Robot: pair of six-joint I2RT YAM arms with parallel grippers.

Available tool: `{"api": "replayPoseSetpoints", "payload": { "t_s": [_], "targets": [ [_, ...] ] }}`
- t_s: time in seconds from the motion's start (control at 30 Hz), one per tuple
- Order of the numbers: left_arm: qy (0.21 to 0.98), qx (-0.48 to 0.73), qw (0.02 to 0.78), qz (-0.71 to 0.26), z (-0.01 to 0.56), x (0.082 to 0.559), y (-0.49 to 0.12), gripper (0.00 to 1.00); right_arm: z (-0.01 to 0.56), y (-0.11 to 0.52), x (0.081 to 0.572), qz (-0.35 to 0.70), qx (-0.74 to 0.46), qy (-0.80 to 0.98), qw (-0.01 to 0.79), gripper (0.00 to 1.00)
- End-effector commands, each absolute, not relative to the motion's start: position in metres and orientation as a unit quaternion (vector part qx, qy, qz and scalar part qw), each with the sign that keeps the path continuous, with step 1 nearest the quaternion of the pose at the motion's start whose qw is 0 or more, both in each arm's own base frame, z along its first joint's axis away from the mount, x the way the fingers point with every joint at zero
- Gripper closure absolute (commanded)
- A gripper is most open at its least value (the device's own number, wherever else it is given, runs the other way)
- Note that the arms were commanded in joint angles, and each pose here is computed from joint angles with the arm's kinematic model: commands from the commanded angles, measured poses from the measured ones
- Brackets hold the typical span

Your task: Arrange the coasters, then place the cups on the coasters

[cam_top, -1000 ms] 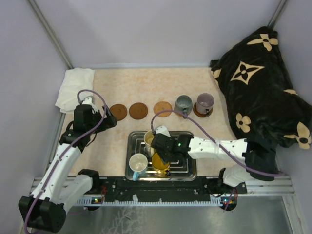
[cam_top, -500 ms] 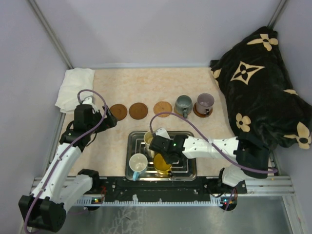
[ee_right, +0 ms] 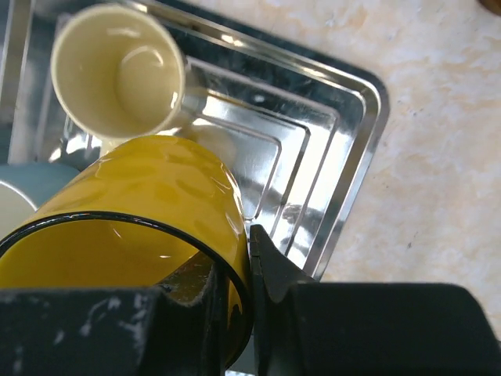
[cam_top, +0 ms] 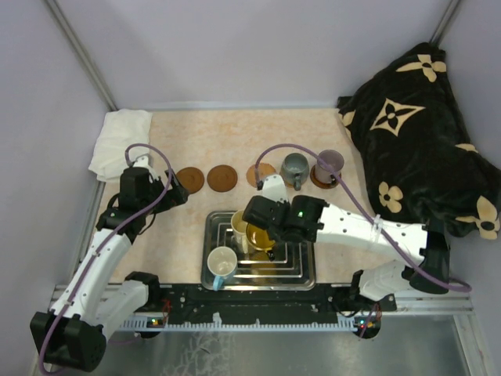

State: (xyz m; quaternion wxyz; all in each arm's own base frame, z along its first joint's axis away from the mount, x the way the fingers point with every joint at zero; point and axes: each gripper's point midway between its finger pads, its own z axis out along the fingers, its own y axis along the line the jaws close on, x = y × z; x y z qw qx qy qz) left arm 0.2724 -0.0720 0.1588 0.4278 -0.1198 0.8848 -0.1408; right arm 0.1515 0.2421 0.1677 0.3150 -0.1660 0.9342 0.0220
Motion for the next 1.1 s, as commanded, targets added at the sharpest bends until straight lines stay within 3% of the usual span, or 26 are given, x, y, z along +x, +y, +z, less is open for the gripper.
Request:
{"api": "replayPoseSetpoints", "payload": {
  "t_s": [0.0, 0.23, 0.47, 0.73, 1.07],
  "targets": [
    [0.879, -0.12, 0.438, -0.143, 0.162, 0.277, -0.073, 0.0, 0.222, 0.233, 0.192, 0.025, -0.077, 0.915, 0.396, 1.0],
    [0.875, -0.12, 0.448, -0.138, 0.169, 0.281, -0.071, 0.0, 0.25, 0.241, 0.262, 0.081, -0.019, 0.899, 0.43, 1.0],
    [0.874, -0.12, 0.45, -0.139, 0.17, 0.286, -0.072, 0.0, 0.275, 0.259, 0.339, 0.035, -0.062, 0.889, 0.452, 1.0],
    [0.874, -0.12, 0.452, -0.131, 0.169, 0.289, -0.07, 0.0, 0.228, 0.283, 0.421, 0.0, -0.094, 0.915, 0.393, 1.0],
    [0.879, -0.115, 0.449, -0.116, 0.167, 0.294, -0.067, 0.0, 0.186, 0.28, 0.464, 0.021, -0.085, 0.933, 0.348, 1.0]
  ]
}}
